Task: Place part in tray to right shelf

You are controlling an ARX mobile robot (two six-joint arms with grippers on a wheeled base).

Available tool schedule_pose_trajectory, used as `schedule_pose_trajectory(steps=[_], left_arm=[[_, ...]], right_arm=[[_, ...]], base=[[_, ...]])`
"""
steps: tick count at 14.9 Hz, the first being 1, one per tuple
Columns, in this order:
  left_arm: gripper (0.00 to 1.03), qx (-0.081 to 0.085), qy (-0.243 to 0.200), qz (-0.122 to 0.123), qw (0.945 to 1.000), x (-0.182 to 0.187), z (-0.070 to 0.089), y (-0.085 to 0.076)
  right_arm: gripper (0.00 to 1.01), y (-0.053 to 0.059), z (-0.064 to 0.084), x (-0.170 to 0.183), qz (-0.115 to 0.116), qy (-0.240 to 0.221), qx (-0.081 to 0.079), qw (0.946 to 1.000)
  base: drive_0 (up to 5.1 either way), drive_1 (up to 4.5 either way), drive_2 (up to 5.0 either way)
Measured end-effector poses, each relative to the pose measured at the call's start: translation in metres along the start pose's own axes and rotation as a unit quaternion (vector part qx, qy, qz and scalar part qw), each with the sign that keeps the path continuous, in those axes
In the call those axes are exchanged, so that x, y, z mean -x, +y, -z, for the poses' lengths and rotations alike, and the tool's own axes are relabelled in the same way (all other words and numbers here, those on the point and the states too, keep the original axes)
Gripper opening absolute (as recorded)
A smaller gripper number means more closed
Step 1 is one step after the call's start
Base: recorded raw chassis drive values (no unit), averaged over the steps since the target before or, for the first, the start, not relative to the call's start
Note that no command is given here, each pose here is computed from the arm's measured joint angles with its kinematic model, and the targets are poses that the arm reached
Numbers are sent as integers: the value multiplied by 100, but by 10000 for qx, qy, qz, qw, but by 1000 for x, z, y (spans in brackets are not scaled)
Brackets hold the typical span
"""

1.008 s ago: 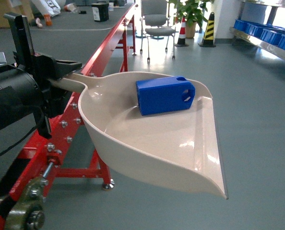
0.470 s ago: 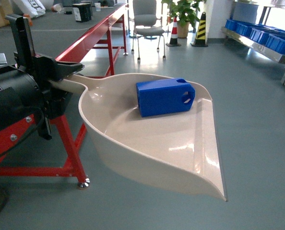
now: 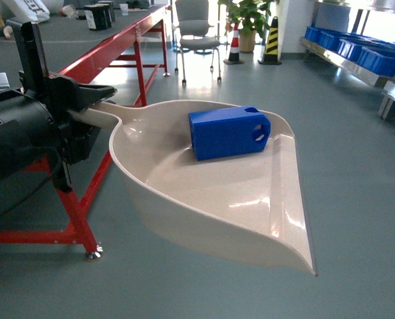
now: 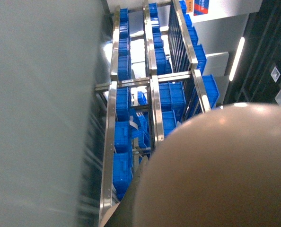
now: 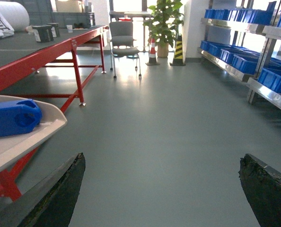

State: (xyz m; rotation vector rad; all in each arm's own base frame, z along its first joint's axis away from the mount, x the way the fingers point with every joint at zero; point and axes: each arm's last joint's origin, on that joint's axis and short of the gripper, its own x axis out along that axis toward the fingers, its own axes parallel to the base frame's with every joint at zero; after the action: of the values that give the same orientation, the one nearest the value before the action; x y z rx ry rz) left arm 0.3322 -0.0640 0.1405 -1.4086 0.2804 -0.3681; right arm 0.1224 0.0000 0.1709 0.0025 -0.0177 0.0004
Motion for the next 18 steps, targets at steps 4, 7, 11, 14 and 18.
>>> schedule_pose_trajectory(steps=[4,7,11,14,18], left_arm=[[13,12,192,-8,9998,-1,7,0],[13,8,13,-36,10000,1,0,1],[13,4,3,-24,10000,1,0,1],[13,6,0,-30,10000,1,0,1],[13,5,4,-27,10000,1,0,1]], right_arm=[[98,0,0,0,19,0,2,10000],[98,0,0,0,17,-2,0,10000],[98,0,0,0,17,0,2,10000],[98,0,0,0,17,-6,2,10000],[98,0,0,0,15,-6,2,10000]], base=[[506,-235,-235],[506,-235,-235],[506,-235,-235],[-11,414,-437],[-11,414,-437]])
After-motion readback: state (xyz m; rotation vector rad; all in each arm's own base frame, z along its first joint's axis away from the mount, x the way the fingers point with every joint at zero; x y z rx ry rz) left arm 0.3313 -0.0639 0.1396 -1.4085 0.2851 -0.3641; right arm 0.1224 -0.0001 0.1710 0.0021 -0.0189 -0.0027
